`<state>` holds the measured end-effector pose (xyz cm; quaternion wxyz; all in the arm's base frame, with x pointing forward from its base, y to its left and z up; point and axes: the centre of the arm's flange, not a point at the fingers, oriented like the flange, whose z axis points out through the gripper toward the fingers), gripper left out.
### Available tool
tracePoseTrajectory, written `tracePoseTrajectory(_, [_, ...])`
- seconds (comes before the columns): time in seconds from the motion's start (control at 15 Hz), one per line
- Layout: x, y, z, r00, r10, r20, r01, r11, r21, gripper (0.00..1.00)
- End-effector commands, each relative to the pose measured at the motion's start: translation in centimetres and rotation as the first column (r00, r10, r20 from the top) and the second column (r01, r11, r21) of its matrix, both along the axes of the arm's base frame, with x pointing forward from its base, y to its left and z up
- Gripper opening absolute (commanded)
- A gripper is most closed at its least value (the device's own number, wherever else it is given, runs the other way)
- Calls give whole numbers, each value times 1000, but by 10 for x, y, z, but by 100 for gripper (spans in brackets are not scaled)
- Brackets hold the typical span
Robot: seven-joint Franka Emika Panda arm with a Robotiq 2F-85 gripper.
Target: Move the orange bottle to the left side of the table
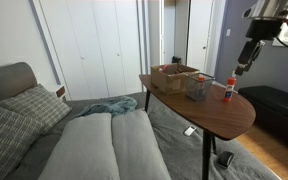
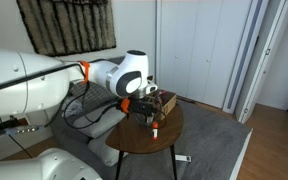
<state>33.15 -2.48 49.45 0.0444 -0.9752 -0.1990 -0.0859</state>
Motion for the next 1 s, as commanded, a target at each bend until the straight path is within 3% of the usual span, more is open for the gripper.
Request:
tracePoseTrajectory(0.0, [26, 58, 38, 996, 55, 71, -55, 998, -5, 100])
tracePoseTrajectory(0.47, [93, 102, 11, 994, -42, 98, 46, 998, -42, 100])
tracePoseTrajectory(0.53, [62, 94, 19, 996, -12, 92, 16, 999, -36, 100])
tracePoseTrajectory(0.93, [67, 94, 15, 996, -14, 90, 17, 999, -38, 100])
